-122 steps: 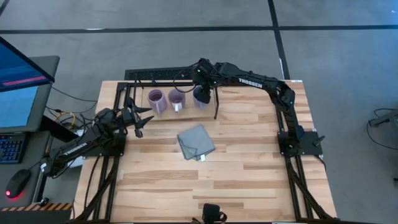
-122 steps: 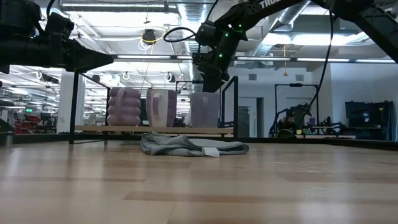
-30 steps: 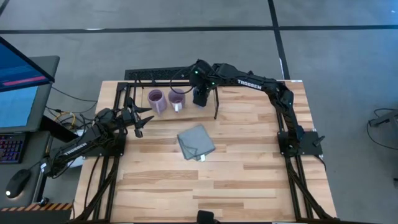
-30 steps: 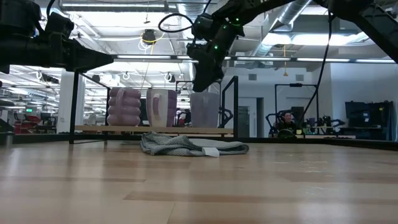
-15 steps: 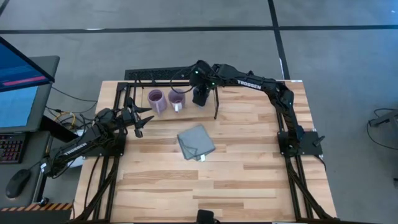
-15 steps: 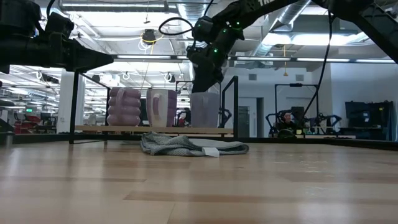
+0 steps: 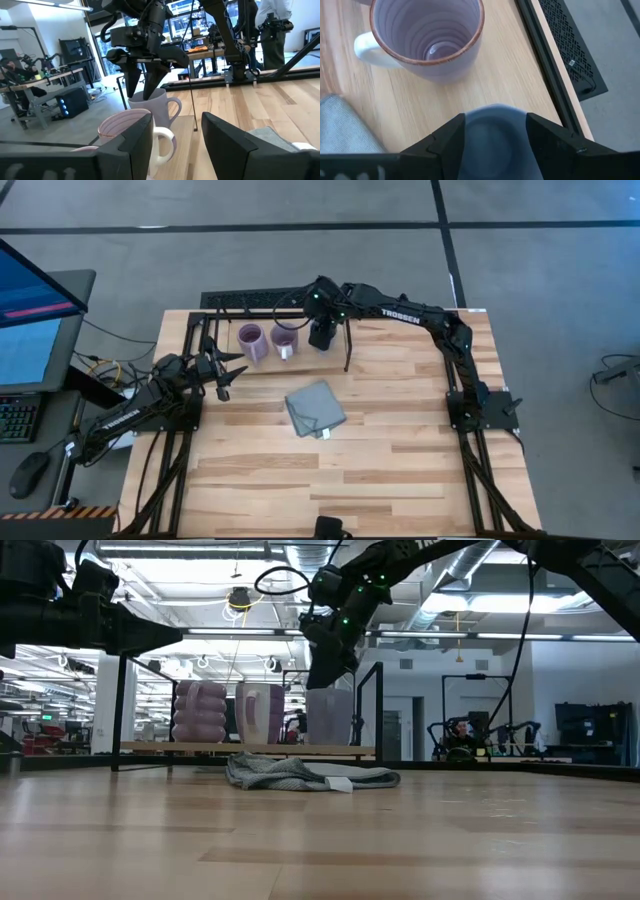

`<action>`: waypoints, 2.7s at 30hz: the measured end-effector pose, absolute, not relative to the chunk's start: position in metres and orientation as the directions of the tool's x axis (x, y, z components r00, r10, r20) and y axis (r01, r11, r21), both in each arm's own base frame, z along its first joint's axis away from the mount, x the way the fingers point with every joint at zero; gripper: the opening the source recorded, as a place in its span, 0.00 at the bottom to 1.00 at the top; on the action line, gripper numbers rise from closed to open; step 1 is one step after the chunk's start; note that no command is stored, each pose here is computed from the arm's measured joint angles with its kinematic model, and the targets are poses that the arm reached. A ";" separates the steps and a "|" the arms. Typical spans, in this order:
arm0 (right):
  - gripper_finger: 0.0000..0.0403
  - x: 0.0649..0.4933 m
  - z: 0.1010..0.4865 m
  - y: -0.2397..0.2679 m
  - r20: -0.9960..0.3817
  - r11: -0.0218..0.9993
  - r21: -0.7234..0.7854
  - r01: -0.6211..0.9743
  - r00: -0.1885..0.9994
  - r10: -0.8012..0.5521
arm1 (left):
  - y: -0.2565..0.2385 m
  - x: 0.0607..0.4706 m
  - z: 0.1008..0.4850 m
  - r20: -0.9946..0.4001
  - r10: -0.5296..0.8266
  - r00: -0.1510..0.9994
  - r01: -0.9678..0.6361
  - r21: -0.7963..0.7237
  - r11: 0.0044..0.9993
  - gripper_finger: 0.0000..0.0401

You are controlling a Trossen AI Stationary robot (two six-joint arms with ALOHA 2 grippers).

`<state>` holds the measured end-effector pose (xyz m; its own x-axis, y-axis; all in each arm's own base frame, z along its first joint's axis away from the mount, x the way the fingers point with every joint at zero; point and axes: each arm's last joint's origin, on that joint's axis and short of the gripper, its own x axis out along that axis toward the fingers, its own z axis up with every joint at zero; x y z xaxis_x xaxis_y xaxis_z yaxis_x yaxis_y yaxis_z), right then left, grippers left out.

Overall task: Stack small to large cups/mugs on shelf
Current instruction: Put the blue mug on the shelf

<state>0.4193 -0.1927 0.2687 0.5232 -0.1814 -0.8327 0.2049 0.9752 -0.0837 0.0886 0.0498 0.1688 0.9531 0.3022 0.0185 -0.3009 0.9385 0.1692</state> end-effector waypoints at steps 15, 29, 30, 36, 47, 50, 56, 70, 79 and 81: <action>0.57 0.418 0.268 -0.192 -0.843 0.976 -0.080 0.205 0.508 -0.176 | 0.050 0.089 0.169 0.018 0.303 0.953 -0.301 0.169 0.938 0.40; 0.57 0.413 0.267 -0.199 -0.850 0.962 -0.054 0.266 0.494 -0.184 | 0.050 0.089 0.169 0.018 0.302 0.953 -0.301 0.169 0.939 0.40; 0.57 0.413 0.267 -0.200 -0.852 0.961 -0.054 0.270 0.489 -0.185 | 0.050 0.089 0.169 0.018 0.302 0.953 -0.301 0.169 0.939 0.40; 0.57 0.409 0.265 -0.202 -0.867 0.950 -0.089 0.298 0.446 -0.221 | 0.050 0.089 0.169 0.019 0.302 0.953 -0.301 0.168 0.939 0.40; 0.57 0.405 0.264 -0.204 -0.886 0.940 -0.064 0.336 0.414 -0.209 | 0.050 0.089 0.169 0.019 0.301 0.953 -0.300 0.168 0.939 0.40; 0.57 0.405 0.264 -0.203 -0.886 0.941 -0.062 0.334 0.415 -0.206 | 0.050 0.089 0.169 0.019 0.301 0.953 -0.300 0.168 0.939 0.40; 0.57 0.407 0.263 -0.198 -0.887 0.948 -0.051 0.316 0.421 -0.188 | 0.050 0.089 0.169 0.019 0.301 0.954 -0.300 0.162 0.940 0.40; 0.57 0.412 0.264 -0.188 -0.884 0.964 -0.012 0.266 0.448 -0.135 | 0.050 0.089 0.169 0.019 0.301 0.954 -0.300 0.160 0.940 0.40; 0.57 0.416 0.265 -0.187 -0.864 0.973 0.011 0.232 0.491 -0.107 | 0.050 0.089 0.169 0.019 0.301 0.954 -0.300 0.160 0.940 0.40; 0.57 0.416 0.265 -0.187 -0.863 0.973 0.010 0.230 0.493 -0.107 | 0.050 0.089 0.169 0.019 0.301 0.953 -0.300 0.160 0.940 0.40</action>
